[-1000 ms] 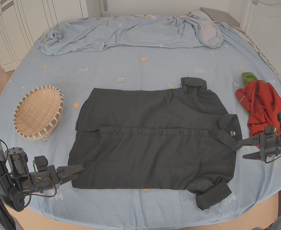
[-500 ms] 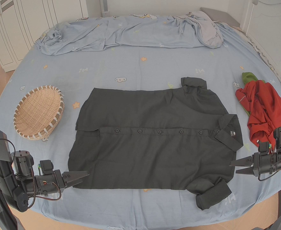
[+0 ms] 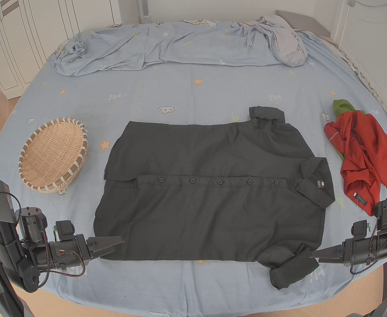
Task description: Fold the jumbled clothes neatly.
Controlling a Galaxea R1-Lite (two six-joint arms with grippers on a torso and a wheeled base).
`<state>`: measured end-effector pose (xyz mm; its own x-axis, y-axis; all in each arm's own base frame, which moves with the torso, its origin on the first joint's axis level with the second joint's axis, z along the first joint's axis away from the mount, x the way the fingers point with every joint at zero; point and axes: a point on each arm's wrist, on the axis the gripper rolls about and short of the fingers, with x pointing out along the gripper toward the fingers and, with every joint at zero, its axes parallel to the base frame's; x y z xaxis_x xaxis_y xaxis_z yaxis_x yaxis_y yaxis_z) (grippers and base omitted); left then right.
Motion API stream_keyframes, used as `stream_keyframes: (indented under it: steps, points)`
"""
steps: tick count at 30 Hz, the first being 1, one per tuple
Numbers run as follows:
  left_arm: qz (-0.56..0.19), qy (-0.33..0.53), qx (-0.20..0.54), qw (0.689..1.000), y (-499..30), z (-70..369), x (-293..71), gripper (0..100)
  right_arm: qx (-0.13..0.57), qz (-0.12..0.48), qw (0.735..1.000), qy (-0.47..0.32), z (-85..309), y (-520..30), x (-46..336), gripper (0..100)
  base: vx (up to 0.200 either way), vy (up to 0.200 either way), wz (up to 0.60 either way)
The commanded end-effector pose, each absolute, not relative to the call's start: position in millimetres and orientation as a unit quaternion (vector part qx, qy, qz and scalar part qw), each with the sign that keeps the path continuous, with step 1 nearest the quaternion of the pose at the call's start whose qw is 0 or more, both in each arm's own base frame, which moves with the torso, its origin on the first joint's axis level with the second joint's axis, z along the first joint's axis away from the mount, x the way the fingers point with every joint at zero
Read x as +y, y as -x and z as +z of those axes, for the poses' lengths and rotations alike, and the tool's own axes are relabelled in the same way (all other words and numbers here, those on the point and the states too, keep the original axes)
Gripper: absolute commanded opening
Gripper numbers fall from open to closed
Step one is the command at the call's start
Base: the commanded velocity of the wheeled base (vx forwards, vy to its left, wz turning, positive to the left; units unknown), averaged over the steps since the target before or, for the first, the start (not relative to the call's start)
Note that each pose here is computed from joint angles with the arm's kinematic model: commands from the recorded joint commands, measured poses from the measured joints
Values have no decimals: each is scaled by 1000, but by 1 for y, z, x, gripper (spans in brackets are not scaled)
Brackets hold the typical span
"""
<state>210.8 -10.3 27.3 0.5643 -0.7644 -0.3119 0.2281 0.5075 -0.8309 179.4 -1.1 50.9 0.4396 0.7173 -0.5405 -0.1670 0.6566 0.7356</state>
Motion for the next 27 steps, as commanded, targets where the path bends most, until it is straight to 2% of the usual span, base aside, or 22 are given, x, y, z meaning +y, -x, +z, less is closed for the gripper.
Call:
stream_keyframes:
  steps: [1,16,27]
  points:
    - [-310,387,350,795,-206,28,-10,100,462,279,783,-309,46,-171,1,100,0,0,0]
    - [-308,389,352,794,-206,28,-10,100,476,283,774,-307,39,-178,5,100,0,0,0]
    - [-307,389,351,794,-206,29,-9,100,509,288,750,-307,29,-167,13,100,0,0,0]
